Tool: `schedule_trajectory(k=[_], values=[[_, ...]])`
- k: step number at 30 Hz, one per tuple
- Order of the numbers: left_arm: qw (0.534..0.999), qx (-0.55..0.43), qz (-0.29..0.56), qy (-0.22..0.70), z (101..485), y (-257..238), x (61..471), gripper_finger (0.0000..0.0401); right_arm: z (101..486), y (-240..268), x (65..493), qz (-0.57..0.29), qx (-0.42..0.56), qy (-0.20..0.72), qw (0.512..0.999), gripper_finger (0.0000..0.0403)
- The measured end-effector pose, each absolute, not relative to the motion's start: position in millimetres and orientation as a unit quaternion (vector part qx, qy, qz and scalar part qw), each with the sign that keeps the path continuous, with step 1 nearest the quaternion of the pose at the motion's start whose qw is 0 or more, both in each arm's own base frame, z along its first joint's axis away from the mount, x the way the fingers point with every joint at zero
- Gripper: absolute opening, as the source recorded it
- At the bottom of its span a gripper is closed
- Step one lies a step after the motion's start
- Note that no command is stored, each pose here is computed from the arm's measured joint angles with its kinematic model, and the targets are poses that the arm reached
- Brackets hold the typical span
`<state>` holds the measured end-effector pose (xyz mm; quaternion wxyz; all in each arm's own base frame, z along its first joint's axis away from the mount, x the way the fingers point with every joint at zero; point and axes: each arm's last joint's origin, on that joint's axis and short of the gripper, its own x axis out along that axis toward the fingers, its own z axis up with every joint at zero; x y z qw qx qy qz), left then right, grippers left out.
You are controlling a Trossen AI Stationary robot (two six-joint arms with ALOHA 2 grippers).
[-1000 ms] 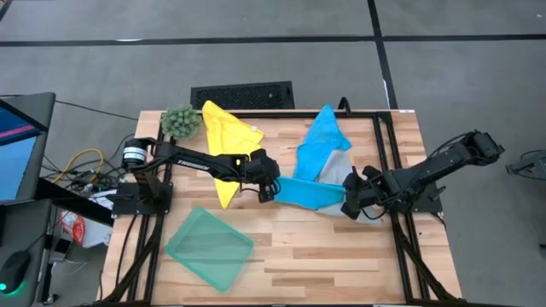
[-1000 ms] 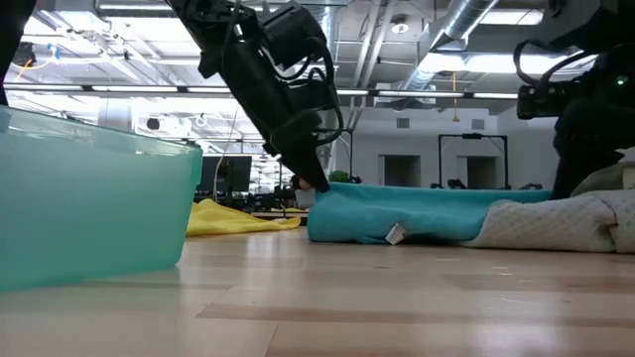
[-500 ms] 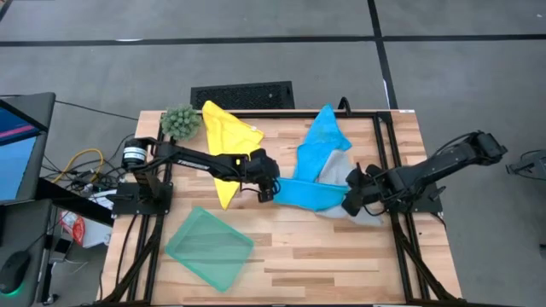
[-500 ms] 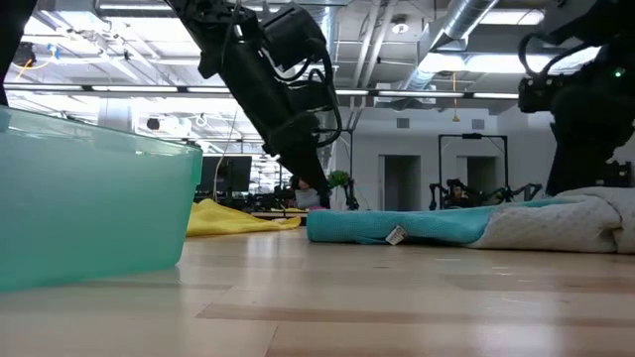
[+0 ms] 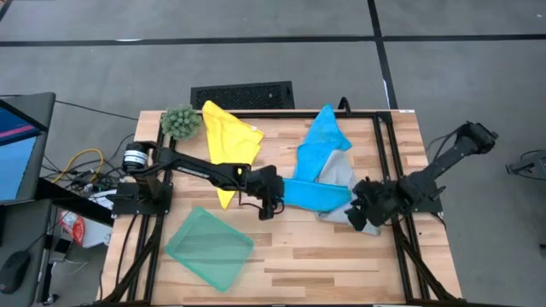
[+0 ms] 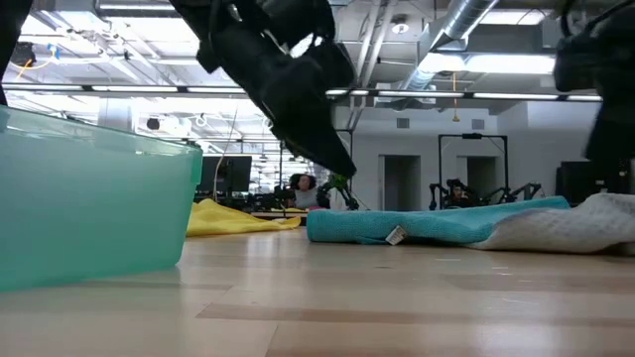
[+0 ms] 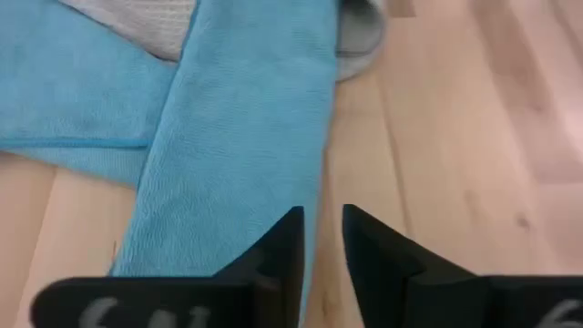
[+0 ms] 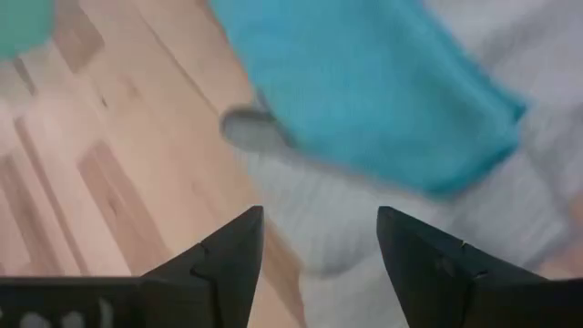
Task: Fold microfiber towels
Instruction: Fold the left blue towel
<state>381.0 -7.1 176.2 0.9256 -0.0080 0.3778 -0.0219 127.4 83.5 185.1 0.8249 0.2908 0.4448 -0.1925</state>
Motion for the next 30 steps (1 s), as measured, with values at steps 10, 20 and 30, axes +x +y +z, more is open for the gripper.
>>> schedule_trajectory(k=[10, 20, 30], values=[[0.913, -0.029, 0.004, 0.408, 142, -2, 389, 0.002, 145, 126, 117, -0.237, 0.293, 0.531, 0.759, 0.0239], [0.908, -0.026, 0.009, 0.419, 141, 4, 387, 0.0021, 148, 149, 89, -0.211, 0.35, 0.585, 0.7, 0.0239], [0.9, -0.031, 0.022, 0.433, 139, 14, 384, 0.002, 197, 158, 78, -0.121, 0.348, 0.567, 0.737, 0.0239]])
